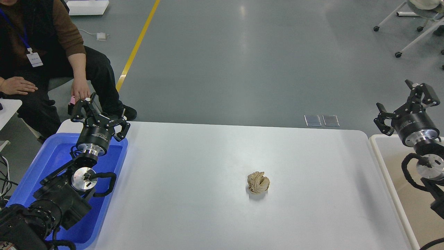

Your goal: Tidy desktop

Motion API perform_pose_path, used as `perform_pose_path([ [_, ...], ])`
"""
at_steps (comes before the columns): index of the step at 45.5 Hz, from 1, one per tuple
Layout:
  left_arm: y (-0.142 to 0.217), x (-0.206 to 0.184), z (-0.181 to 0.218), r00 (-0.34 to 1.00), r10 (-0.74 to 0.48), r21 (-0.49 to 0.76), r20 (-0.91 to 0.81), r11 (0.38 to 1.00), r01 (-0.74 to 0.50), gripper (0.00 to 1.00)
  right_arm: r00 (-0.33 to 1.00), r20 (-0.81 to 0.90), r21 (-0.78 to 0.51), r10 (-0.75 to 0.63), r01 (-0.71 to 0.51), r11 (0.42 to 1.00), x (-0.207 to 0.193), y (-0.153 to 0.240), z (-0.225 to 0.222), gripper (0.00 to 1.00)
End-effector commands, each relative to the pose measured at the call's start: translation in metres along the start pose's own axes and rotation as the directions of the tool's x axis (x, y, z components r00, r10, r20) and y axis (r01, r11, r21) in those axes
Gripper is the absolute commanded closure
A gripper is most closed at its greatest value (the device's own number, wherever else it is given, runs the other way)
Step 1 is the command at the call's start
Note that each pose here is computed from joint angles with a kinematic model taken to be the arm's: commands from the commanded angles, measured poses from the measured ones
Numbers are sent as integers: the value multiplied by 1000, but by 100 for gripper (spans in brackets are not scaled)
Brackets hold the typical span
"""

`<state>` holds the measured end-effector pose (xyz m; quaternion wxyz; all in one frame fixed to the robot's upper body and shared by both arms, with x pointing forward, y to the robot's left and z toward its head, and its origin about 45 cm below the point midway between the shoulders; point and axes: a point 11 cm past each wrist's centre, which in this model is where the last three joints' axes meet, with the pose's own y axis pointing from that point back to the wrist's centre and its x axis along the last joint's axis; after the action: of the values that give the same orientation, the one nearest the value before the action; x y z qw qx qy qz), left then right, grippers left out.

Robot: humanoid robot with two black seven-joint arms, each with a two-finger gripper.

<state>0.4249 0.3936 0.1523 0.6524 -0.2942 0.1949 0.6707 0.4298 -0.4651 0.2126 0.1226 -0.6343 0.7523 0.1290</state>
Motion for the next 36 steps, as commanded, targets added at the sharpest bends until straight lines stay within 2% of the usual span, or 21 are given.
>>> perform_pose_path([
  [1,0,0,0,1000,0,0,0,1000,0,0,1000,-7,0,6,-6,1000,4,1,-2,0],
  [36,-1,0,0,1000,0,-1,1,1000,0,0,999,-26,8,30,-29,1000,20,7,-11,0],
])
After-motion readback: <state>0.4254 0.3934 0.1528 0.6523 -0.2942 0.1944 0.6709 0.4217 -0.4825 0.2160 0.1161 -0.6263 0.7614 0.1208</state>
